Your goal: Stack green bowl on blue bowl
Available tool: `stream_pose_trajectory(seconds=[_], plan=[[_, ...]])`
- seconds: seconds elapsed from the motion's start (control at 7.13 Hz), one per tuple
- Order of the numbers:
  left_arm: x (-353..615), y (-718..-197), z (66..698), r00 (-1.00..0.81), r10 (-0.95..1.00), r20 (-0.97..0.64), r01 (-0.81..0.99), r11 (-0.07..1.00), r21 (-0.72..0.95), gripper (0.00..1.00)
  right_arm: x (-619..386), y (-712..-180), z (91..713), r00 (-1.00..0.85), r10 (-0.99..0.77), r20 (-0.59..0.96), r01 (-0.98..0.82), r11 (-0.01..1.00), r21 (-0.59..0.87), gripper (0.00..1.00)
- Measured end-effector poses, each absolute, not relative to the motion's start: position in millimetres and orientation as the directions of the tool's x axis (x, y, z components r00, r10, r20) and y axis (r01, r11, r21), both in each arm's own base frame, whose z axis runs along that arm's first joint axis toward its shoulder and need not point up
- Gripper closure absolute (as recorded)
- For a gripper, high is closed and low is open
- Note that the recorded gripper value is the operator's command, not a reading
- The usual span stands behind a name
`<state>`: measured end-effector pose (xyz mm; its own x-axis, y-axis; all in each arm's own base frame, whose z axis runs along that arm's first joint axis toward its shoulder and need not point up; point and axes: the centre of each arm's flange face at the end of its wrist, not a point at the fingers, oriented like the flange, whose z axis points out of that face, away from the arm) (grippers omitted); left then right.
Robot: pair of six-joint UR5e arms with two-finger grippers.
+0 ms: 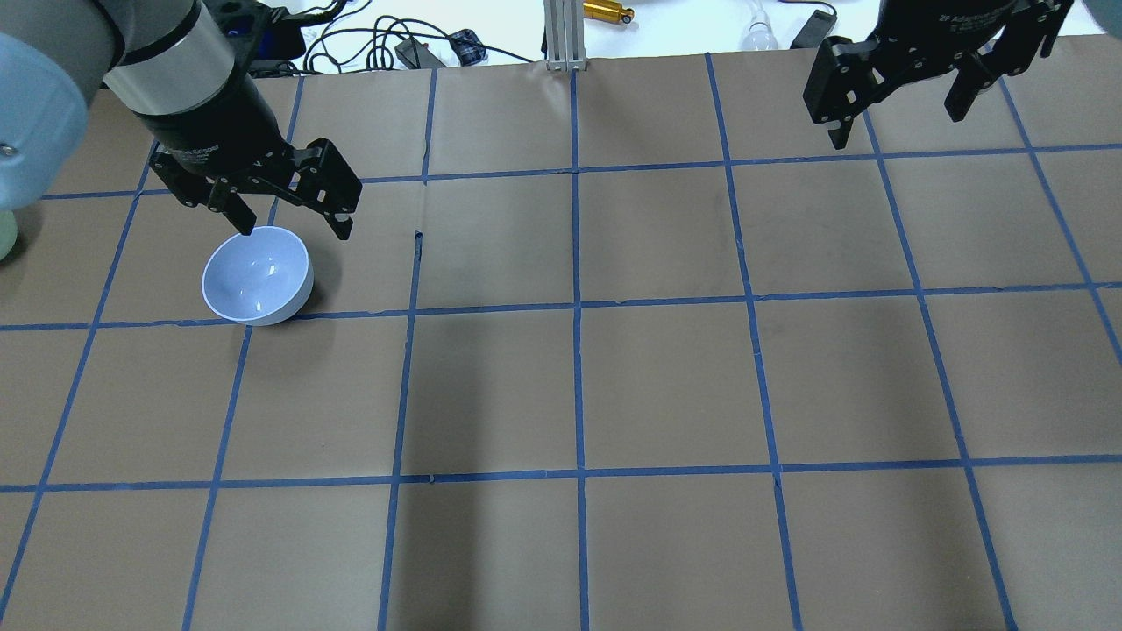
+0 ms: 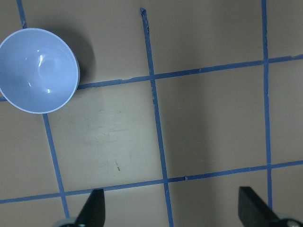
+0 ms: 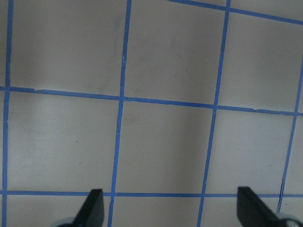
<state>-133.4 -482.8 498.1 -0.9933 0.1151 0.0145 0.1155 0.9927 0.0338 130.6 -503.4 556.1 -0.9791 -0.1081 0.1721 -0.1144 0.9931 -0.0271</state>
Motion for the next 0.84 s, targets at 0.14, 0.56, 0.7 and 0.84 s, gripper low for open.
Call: stream_pose_trajectory(seconds=[0.14, 0.56, 0.7, 0.84], plan=[[-132.2, -483.0, 498.0, -0.993, 0.116, 0.014, 0.117, 0.993, 0.034, 0.00, 130.7, -503.4, 556.1, -0.979, -0.108, 0.172, -0.115, 0.993, -0.027, 0.00], [-127.2, -484.3, 498.0, -0.993, 0.117, 0.014, 0.117, 0.993, 0.034, 0.00, 130.7, -503.3, 556.1, -0.979, -0.108, 0.172, -0.115, 0.993, -0.027, 0.00], [-126.6, -484.5, 498.1, -0.993, 0.116, 0.014, 0.116, 0.993, 0.033, 0.00, 130.7, -503.3, 556.1, -0.979, -0.108, 0.172, -0.115, 0.993, -0.027, 0.00], [-126.4, -484.6, 498.1, -0.993, 0.116, 0.014, 0.116, 0.993, 0.033, 0.00, 130.7, -503.3, 556.1, -0.979, -0.108, 0.172, -0.115, 0.993, -0.027, 0.00]])
